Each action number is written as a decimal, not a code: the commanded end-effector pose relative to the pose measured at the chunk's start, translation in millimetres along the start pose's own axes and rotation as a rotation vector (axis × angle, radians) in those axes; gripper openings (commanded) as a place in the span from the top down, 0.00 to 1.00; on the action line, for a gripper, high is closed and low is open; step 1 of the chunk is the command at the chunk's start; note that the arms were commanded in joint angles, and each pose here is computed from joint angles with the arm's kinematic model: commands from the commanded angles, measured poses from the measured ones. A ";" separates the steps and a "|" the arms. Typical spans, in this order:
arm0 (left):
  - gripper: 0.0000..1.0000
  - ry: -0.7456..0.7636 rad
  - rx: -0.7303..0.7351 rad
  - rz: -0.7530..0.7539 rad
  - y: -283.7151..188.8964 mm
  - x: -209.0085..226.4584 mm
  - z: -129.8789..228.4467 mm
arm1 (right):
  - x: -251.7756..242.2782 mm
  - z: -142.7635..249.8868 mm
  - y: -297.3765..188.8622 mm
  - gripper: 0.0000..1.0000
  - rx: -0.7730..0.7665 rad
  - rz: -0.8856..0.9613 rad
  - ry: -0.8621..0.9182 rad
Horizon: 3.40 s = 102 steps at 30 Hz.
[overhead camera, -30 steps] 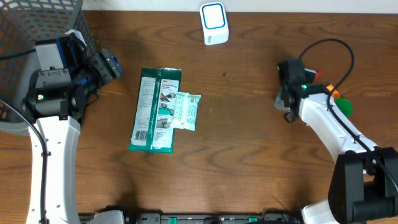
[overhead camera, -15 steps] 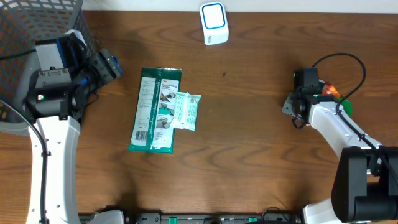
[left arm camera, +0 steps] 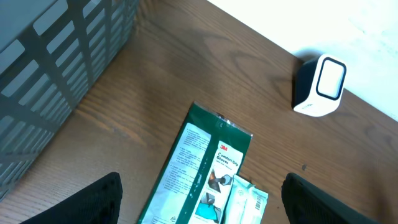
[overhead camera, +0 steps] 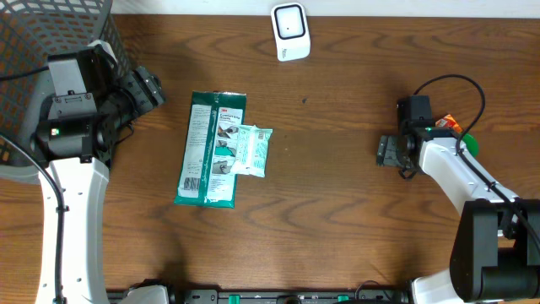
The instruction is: Scan the item barcode
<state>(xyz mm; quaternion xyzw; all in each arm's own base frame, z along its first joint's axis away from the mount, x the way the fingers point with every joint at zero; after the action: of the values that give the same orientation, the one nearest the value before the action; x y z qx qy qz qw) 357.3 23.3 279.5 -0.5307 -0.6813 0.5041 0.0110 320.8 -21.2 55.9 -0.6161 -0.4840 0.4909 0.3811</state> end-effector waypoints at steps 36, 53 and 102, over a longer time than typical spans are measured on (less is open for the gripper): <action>0.17 0.003 -0.003 -0.004 -0.6 1.3 -0.7 | 246.6 -8.8 -120.1 0.01 -0.292 -0.683 -0.410; 0.92 0.109 0.355 -0.159 35.3 7.6 103.4 | 157.2 -31.4 -81.2 0.01 -0.153 -0.662 -0.203; 0.86 0.411 0.682 -0.143 133.2 -49.8 291.7 | 140.8 -30.5 -73.9 0.01 -0.127 -0.638 -0.181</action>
<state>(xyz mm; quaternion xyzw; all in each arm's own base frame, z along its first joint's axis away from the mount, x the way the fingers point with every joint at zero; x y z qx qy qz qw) 293.6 -237.0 46.8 -0.5279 -0.4483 0.6092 0.3863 336.3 136.1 93.5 -0.4097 -0.7072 0.3753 0.4372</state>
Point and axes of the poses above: each gripper's point midway between its finger pads, its own y axis out along the fingers, its own x axis along the line the jaws close on, z = x × y, the point moved 3 cm from there along -y, back along the fingers, and after that the axes turned 14 degrees about -y, right-handed, at the moved point
